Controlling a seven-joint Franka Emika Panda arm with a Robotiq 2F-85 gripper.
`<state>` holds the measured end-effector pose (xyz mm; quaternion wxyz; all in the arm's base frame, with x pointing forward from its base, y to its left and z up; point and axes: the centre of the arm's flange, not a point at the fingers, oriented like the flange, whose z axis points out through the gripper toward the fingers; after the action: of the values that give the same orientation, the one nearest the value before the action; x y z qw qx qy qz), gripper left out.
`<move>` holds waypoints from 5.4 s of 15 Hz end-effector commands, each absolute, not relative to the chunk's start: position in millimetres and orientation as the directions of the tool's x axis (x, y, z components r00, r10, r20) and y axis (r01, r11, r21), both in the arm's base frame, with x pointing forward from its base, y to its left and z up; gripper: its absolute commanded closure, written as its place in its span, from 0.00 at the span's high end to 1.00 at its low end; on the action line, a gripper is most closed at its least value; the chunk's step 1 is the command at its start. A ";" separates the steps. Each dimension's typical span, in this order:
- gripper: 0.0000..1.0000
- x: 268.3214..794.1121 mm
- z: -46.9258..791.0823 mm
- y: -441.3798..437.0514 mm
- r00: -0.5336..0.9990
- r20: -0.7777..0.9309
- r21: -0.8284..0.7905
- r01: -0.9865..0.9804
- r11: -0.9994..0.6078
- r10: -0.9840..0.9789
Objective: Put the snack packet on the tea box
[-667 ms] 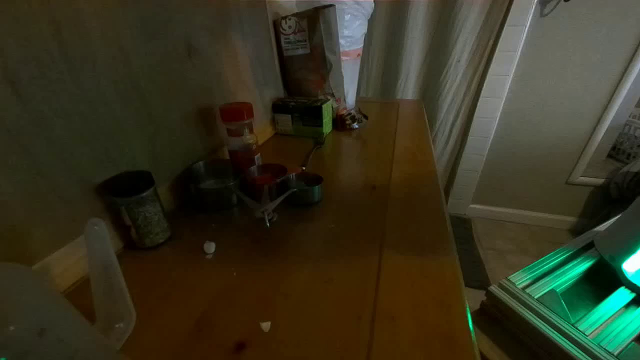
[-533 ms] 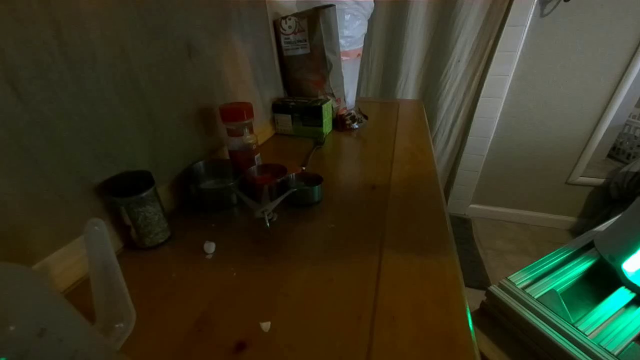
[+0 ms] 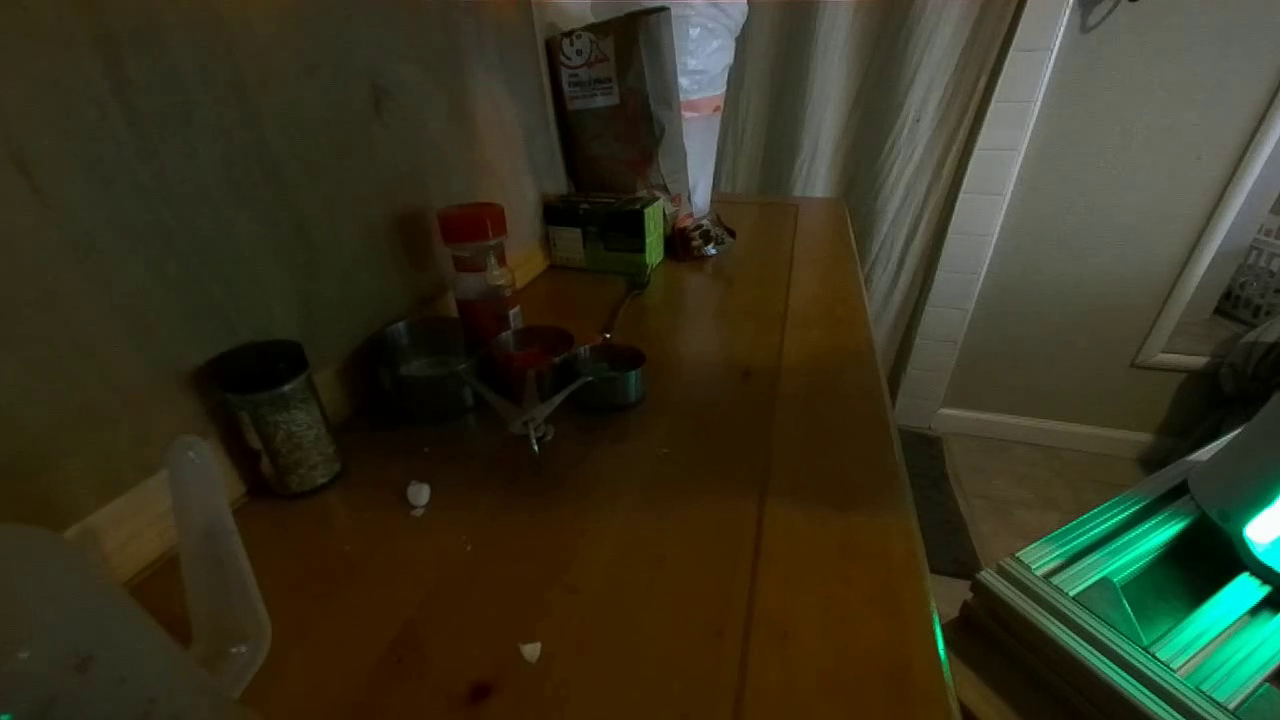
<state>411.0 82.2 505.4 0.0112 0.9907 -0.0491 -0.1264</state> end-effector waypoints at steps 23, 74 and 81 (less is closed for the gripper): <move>1.00 512.7 321.7 15.0 0.932 -0.180 -0.371 -0.360 -0.856 -0.314; 0.00 448.0 364.4 72.6 0.991 -0.004 -0.683 0.093 -0.724 0.131; 0.00 488.6 376.1 133.7 0.993 0.087 -0.705 0.118 -0.699 0.080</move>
<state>463.5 120.8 376.6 -0.3829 0.9223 0.0484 0.0208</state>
